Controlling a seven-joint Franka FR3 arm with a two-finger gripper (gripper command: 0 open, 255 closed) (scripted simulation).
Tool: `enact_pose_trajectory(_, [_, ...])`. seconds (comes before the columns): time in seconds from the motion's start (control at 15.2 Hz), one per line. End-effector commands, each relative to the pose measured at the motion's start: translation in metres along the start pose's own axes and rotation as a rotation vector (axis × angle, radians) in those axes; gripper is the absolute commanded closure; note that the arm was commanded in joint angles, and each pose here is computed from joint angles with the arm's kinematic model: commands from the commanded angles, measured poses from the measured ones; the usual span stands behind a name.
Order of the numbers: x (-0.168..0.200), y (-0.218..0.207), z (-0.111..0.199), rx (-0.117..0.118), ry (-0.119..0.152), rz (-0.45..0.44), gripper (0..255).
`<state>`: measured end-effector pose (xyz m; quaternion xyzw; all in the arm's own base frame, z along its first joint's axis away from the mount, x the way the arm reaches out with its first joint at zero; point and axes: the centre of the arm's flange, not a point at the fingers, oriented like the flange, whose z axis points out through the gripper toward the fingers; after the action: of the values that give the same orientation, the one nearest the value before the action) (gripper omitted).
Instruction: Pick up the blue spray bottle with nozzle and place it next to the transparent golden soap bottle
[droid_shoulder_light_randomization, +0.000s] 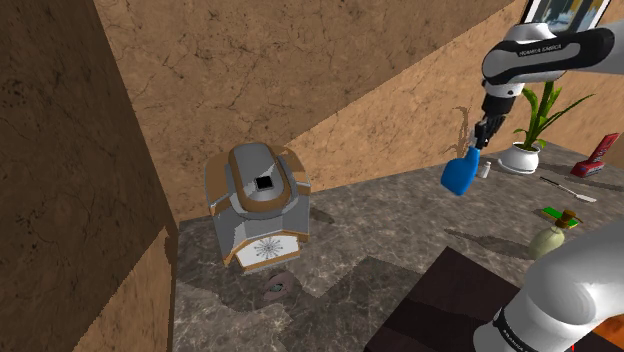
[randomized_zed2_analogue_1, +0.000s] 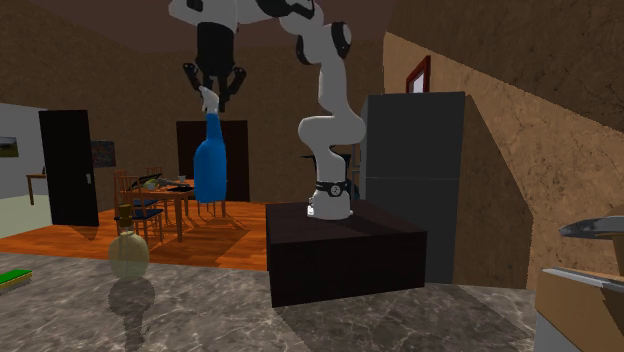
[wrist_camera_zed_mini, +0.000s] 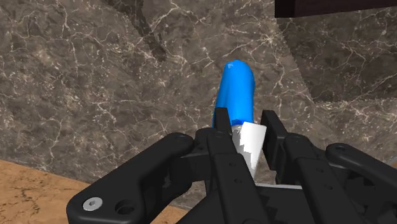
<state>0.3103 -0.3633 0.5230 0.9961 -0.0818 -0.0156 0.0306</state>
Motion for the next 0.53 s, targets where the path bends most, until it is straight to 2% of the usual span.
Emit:
enact_pose_trajectory(0.0, [-0.008,0.025,0.004,-0.001,0.0,-0.002,255])
enact_pose_trajectory(0.46, [-0.034,0.113,0.01,-0.001,0.0,-0.002,255])
